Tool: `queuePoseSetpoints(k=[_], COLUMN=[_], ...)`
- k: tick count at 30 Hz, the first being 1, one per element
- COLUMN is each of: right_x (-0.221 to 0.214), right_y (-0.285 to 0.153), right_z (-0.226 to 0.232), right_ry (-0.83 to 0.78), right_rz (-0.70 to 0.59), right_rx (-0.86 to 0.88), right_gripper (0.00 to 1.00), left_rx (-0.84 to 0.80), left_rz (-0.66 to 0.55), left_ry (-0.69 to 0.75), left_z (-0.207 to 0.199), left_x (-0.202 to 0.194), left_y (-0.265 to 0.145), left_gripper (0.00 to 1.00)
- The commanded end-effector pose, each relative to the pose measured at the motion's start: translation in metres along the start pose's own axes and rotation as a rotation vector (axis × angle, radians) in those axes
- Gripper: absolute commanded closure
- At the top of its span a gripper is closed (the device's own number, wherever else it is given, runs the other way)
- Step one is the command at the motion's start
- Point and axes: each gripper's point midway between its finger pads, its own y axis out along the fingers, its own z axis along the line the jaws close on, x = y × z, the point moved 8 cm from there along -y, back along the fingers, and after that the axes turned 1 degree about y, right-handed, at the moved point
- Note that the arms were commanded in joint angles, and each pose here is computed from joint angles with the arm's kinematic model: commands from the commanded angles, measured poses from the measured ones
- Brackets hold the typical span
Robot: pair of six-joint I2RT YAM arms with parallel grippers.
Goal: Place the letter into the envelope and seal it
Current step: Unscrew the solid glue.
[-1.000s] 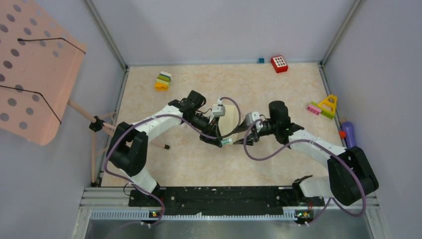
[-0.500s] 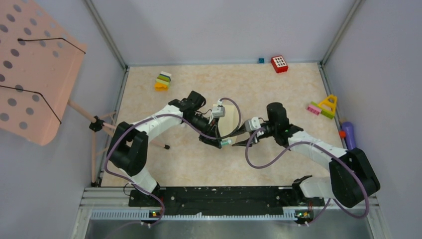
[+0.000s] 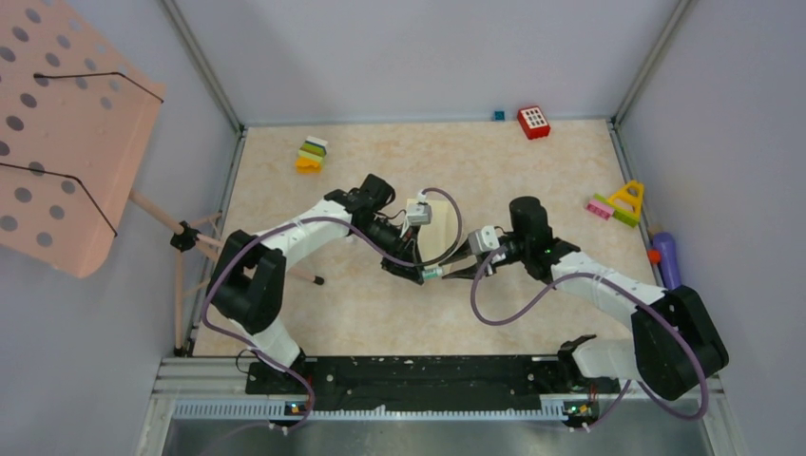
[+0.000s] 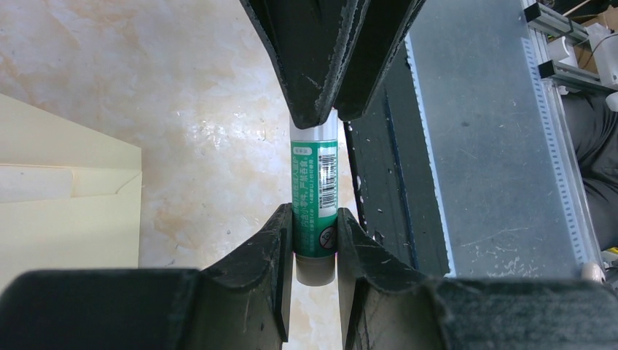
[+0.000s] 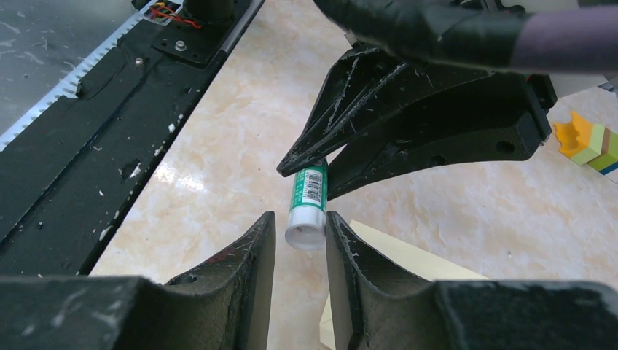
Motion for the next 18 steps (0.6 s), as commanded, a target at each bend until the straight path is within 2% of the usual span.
queuePoseSetpoints(k=[1,9,18], right_x=[0.009,0.007,0.003], right_y=[0.005,0.007,0.023], right_z=[0.003,-0.009,-0.05], right_ry=[-0.037,0.056,0.751], right_rz=[-0.031,-0.009,0.033], right_rx=[0.045,-0.003,-0.063], right_gripper=[0.71,0.78,0.75], left_rx=[0.017,0.083,0.44], left_rz=[-0.027,-0.025,-0.056], left_ry=[0.059,0.106,0.26], left_z=[-0.001,-0.005,-0.003], left_x=[0.018,0.026,0.04], left_y=[-0.004,-0.01,-0.03], left_gripper=[1.0,1.0,1.0])
